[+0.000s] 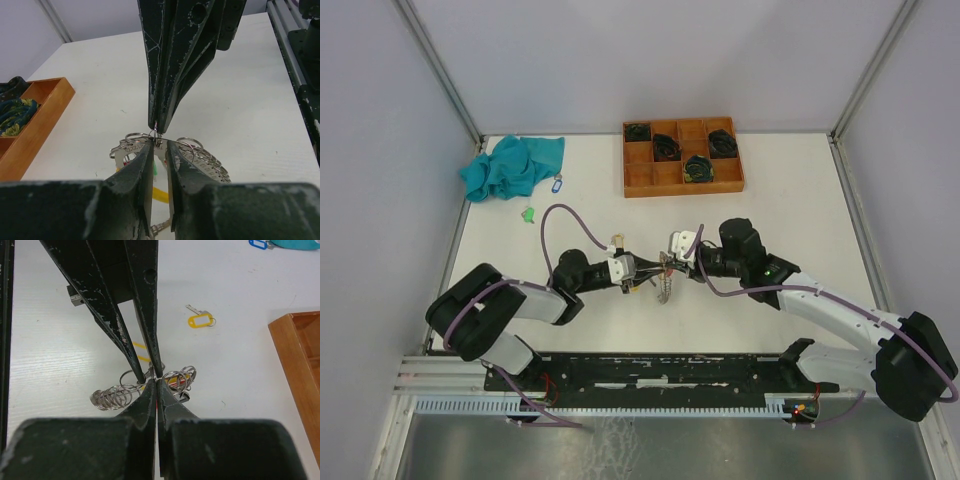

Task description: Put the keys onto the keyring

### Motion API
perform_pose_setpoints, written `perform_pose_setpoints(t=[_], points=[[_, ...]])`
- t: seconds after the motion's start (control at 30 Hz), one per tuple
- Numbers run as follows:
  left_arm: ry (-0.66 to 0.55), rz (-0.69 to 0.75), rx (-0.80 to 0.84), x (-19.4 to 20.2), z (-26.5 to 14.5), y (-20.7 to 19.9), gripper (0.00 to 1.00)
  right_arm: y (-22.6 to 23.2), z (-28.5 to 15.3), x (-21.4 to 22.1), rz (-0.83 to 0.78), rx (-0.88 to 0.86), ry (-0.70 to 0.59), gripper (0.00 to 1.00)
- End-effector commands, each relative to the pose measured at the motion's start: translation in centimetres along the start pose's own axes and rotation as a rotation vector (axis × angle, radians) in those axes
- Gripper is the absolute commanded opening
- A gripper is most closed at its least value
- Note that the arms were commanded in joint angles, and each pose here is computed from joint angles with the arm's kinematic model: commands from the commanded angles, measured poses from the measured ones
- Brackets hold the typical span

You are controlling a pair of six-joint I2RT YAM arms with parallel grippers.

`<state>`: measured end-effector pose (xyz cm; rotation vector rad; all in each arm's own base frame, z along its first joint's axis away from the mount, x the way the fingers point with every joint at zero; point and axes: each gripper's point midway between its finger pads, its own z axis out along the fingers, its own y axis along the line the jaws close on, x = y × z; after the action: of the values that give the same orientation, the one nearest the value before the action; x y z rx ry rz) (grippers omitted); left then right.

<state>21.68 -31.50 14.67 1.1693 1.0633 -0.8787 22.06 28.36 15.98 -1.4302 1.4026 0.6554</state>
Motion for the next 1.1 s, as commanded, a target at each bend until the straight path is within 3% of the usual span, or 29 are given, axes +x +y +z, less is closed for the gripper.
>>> perform_pose_setpoints(t=[0.0, 0.23, 0.37, 0.67, 1.07], points=[[-0.062, 0.074, 0.028, -1.6, 0.4, 0.3, 0.20, -0.9, 0.0, -2.7, -0.065, 0.015, -0.098, 0.01], [-0.072, 0.076, 0.027, -2.0, 0.2, 0.4, 0.04, -0.3, -0.1, -2.4, -0.069, -0.007, -0.097, 0.01], [-0.074, 0.086, 0.025, -2.4, 0.1, 0.5, 0.03, 0.2, 0.0, -1.9, -0.063, -0.025, -0.087, 0.02], [0.143, 0.067, -0.018, -0.1, -0.1, 2.1, 0.03, -1.3, -2.1, -0.8, -0.103, 0.095, 0.007, 0.33], [0.246, 0.125, -0.128, -0.2, -0.1, 3.3, 0.03, -2.5, -0.7, -0.7, -0.098, 0.133, -0.021, 0.44]])
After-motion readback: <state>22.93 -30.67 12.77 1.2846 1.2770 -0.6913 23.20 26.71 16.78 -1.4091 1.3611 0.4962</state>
